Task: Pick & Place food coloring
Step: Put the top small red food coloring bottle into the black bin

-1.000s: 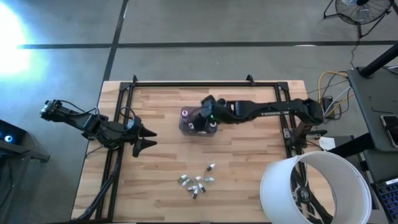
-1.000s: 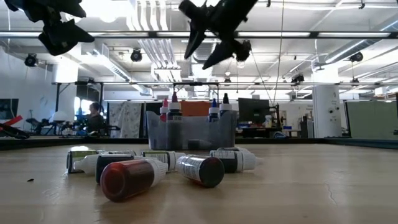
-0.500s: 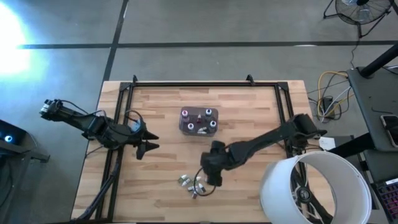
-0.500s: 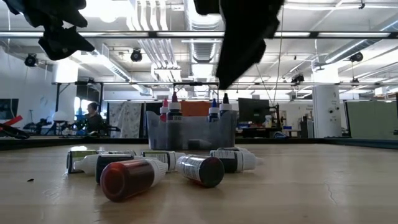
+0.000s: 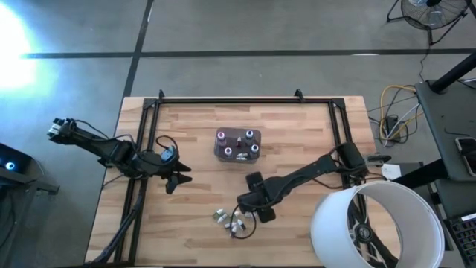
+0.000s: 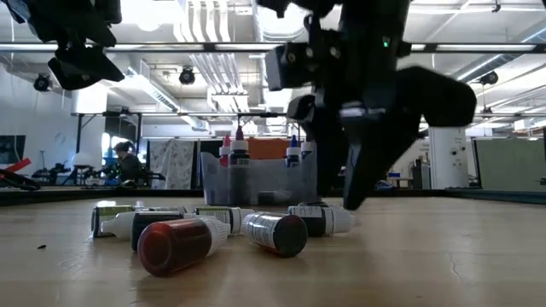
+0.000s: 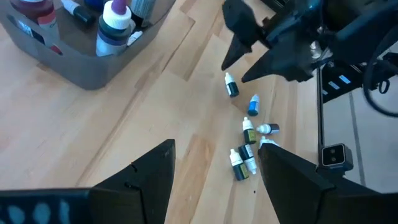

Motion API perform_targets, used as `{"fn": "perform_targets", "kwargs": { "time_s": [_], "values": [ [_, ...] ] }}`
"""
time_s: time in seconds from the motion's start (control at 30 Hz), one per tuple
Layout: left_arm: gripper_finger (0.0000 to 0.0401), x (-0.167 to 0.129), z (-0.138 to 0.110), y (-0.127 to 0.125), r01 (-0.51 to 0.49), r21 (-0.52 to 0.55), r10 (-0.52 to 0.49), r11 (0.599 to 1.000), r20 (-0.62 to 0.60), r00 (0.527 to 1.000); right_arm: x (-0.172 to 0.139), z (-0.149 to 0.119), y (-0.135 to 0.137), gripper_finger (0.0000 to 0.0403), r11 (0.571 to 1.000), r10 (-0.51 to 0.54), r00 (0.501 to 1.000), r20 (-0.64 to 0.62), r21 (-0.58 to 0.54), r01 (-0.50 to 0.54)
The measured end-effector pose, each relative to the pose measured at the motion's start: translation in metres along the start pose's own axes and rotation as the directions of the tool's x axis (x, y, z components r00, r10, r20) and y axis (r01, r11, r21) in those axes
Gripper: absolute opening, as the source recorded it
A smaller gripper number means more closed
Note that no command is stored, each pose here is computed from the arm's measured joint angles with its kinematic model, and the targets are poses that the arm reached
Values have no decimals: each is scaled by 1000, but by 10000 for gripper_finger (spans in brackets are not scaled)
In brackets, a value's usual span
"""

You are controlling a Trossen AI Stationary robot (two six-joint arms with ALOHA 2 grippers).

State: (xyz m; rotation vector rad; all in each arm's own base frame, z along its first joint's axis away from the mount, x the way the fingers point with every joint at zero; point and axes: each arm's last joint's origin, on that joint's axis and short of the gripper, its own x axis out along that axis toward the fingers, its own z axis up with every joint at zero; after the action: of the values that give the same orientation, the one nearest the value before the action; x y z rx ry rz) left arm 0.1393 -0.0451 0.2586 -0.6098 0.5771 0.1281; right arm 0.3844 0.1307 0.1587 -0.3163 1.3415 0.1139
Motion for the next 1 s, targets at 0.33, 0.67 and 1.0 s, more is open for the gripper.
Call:
{"fn": "perform_targets", "kwargs": {
  "time_s": [0.33,0.67,1.0],
  "values": [
    [206,0,0,0,-9,20,9,1000,10,1000,19,1,-15,198,991,128,991,-31,41,-126],
    [206,0,0,0,-10,14,10,1000,10,1000,23,3,-32,87,981,161,987,-10,108,-159],
    [206,0,0,0,-10,7,10,1000,10,1000,-18,30,-63,11,897,38,989,146,431,-98]
  ]
}}
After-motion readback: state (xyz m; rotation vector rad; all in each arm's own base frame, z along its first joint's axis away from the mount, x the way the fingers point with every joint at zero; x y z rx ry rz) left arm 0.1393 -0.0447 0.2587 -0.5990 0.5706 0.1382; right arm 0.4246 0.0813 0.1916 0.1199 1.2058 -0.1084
